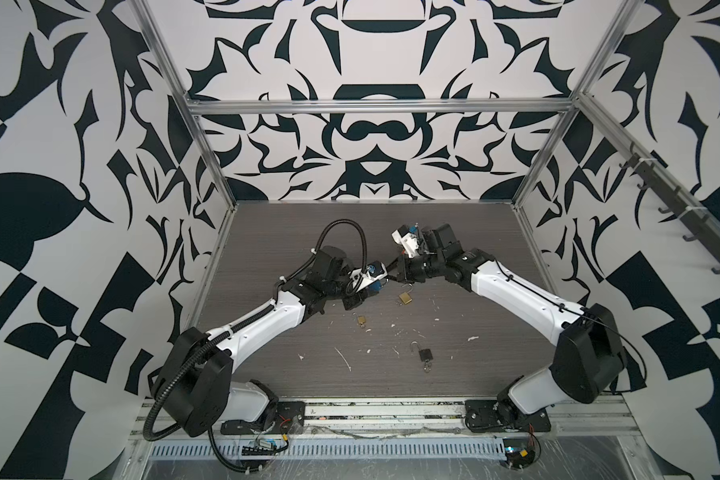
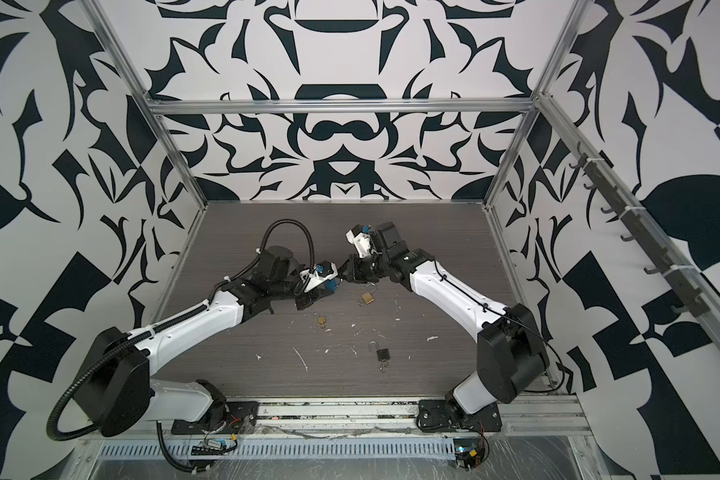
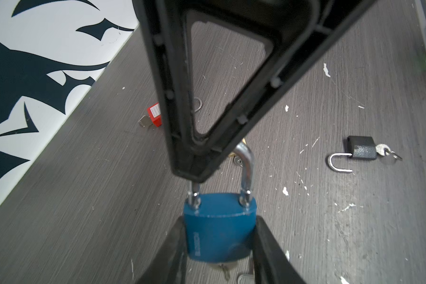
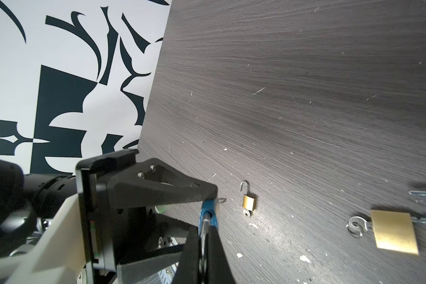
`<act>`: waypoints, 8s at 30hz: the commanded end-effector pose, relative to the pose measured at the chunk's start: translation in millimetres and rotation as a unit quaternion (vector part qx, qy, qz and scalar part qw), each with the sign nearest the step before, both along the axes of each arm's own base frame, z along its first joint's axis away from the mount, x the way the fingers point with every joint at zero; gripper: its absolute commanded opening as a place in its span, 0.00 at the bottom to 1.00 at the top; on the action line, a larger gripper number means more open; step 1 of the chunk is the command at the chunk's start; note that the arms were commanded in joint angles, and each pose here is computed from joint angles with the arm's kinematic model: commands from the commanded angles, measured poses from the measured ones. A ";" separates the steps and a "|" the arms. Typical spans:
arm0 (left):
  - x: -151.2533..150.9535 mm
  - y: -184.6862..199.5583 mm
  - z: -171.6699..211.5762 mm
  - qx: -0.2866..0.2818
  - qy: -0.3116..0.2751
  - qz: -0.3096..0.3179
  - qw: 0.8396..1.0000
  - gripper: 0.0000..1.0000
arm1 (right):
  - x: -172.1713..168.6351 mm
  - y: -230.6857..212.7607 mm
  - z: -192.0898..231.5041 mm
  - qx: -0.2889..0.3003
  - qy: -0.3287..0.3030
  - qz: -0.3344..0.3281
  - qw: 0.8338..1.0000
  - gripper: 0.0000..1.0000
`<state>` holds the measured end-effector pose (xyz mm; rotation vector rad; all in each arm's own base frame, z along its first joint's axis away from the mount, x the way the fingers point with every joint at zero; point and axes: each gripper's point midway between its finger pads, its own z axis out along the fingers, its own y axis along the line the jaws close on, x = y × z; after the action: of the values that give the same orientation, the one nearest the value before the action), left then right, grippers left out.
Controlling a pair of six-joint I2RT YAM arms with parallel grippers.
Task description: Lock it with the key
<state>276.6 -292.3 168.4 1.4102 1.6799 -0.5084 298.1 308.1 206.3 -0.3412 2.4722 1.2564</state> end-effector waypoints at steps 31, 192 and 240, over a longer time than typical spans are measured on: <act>28.5 -40.9 120.9 -0.189 -0.100 -0.012 0.977 0.00 | -42.1 26.5 -42.8 0.003 0.049 0.081 0.995 0.00; -19.1 5.4 36.0 0.020 -0.143 -0.149 0.978 0.00 | -60.0 6.9 -26.3 -0.010 0.038 0.115 0.993 0.14; 11.7 170.7 80.2 -0.200 0.059 0.521 0.828 0.99 | -97.3 -3.7 -160.5 -0.422 -0.087 0.293 0.853 0.85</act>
<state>292.3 -134.4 262.3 0.1452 1.9293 -0.2844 186.0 305.2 33.7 -1.4244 2.7512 0.2755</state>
